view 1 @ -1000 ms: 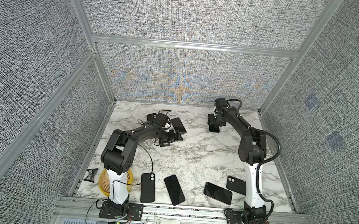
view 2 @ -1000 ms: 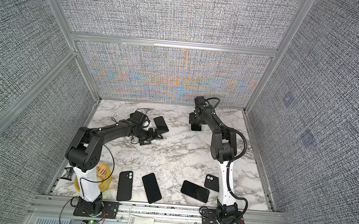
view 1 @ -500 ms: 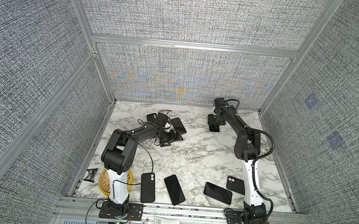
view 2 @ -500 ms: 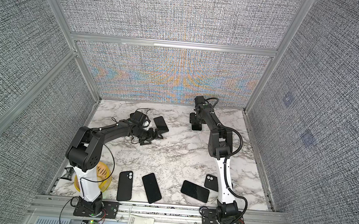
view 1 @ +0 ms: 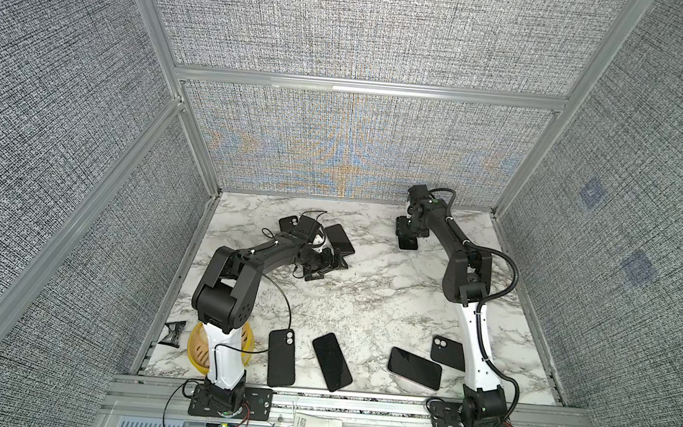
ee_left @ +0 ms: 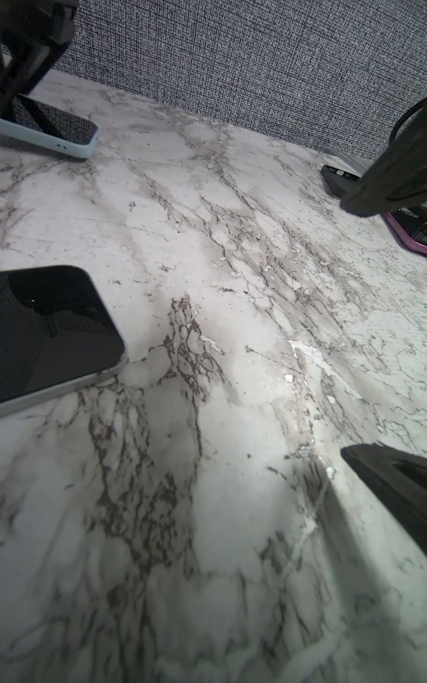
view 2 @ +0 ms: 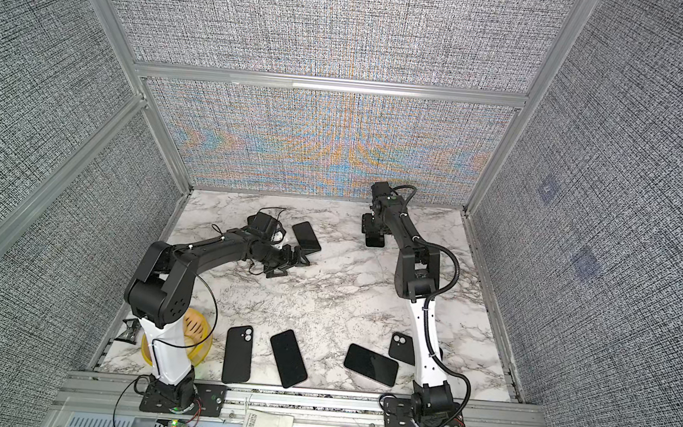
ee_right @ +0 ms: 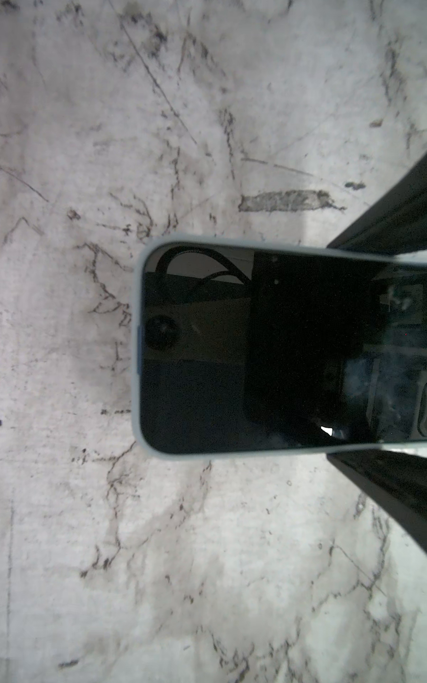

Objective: Put the phone into the phone case
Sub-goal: 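Carry the cased phone farther from the robot with the right gripper and release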

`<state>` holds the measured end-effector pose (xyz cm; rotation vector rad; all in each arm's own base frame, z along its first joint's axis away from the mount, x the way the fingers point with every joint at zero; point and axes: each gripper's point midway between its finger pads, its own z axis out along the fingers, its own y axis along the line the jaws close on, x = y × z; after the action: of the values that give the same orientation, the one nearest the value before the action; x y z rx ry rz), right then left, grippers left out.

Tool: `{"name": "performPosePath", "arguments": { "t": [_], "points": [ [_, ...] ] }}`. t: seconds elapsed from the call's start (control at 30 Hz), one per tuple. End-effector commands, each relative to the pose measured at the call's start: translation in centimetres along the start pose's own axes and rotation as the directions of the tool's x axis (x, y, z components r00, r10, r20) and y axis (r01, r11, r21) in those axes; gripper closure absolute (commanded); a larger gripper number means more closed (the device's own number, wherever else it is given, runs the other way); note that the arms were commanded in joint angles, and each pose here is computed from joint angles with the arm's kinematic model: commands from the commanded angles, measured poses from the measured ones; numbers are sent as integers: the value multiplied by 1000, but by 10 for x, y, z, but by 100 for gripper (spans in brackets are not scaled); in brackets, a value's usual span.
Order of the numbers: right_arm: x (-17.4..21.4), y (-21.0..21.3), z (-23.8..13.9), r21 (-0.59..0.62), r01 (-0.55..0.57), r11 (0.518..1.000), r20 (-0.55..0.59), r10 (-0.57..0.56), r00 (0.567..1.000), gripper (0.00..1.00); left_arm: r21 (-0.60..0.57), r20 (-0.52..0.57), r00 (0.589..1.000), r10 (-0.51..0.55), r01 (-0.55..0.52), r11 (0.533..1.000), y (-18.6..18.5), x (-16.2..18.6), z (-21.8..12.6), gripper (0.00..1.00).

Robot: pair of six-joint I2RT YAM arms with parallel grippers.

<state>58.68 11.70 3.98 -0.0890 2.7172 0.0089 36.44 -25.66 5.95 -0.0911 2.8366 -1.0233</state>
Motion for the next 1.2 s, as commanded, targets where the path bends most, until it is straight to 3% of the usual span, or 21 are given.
{"name": "performPosePath", "arguments": {
  "t": [0.0, 0.5, 1.17],
  "points": [
    [-1, 4, -4, -18, 8, 1000, -1, -8, 1000, 40, 4, 3, 1000, 13, -13, 1000, -3, 0, -3, 3],
    [0, 5, 0, -16, 4, 1000, -6, -4, 1000, 25, 0, 10, 1000, 13, -13, 1000, -2, 1, -5, 3],
    [-7, 1, -11, 19, 18, 1000, 32, -18, 999, 16, -12, 24, 999, 24, -24, 1000, -3, -2, -17, 3]
  ]
}}
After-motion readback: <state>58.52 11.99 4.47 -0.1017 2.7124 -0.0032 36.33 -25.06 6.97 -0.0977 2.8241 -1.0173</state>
